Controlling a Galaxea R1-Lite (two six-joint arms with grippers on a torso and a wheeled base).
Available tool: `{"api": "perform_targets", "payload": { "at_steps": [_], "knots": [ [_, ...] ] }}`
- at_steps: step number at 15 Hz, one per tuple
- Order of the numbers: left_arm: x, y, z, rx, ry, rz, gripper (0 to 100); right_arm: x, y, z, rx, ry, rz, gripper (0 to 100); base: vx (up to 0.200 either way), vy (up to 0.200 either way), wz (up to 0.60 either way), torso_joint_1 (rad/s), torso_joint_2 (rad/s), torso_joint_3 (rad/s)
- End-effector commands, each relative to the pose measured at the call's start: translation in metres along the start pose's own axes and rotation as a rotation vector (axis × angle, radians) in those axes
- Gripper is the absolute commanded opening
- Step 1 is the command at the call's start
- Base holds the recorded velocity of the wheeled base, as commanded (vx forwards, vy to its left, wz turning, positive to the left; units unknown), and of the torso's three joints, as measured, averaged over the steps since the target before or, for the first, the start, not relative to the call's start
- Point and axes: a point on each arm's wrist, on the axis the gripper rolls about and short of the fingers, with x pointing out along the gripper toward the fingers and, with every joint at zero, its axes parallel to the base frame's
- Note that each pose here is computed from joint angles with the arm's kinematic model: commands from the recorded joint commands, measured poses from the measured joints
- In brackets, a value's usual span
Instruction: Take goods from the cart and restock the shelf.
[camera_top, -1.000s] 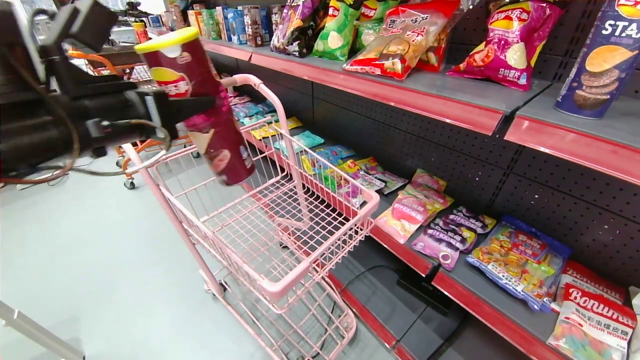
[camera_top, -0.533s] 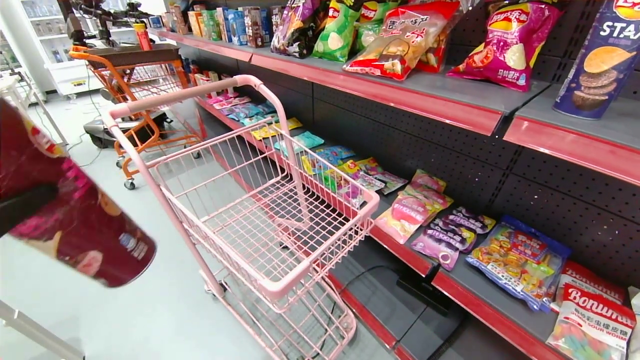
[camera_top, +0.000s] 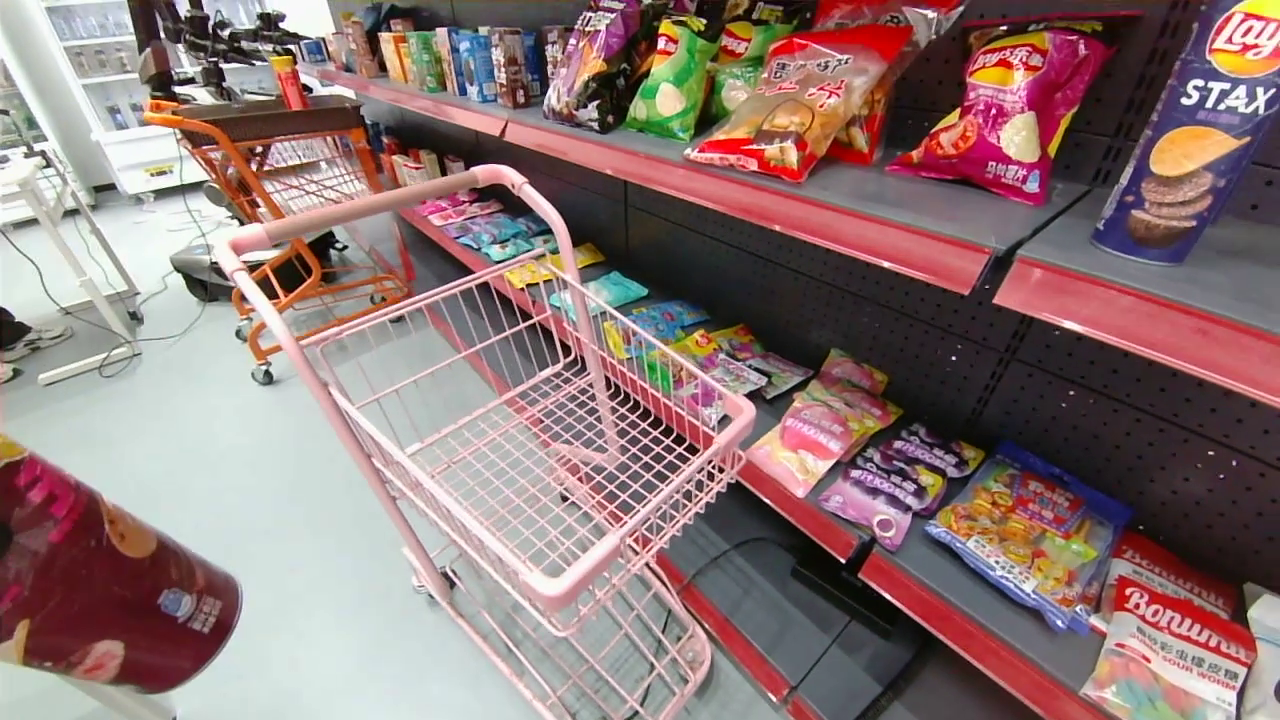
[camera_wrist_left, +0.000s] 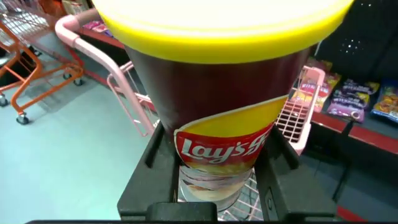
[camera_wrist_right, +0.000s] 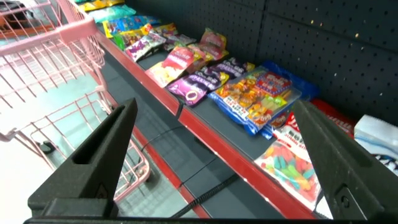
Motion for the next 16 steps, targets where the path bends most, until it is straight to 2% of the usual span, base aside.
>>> {"api": "perform_targets", "payload": {
  "at_steps": [1, 3, 7, 9, 16],
  "knots": [
    [-0.0014, -0.0003, 0.0001, 0.008, -0.007, 0.002, 0, 0.0, 0.0, 0.0, 0.001, 0.0, 0.0, 100, 0.0, 0.0, 0.0, 0.11, -0.43, -0.32],
    [-0.0032, -0.0006, -0.0021, 0.037, -0.007, 0.008, 0, 0.0, 0.0, 0.0, 0.001, 0.0, 0.0, 100, 0.0, 0.0, 0.0, 0.144, -0.46, -0.347],
    [-0.0049, -0.0011, -0.0034, 0.052, -0.008, 0.005, 0, 0.0, 0.0, 0.0, 0.001, 0.0, -0.002, 100, 0.0, 0.0, 0.0, 0.161, -0.51, -0.351],
    [-0.005, -0.0012, -0.0044, 0.073, -0.006, 0.003, 0, 0.0, -0.0001, 0.0, 0.001, 0.0, 0.0, 100, 0.0, 0.0, 0.0, 0.18, -0.54, -0.354],
    [-0.0052, -0.0013, -0.0048, 0.079, -0.005, 0.003, 0, 0.0, 0.0, 0.0, 0.001, 0.0, 0.0, 100, 0.0, 0.0, 0.0, 0.218, -0.58, -0.355]
  ]
}}
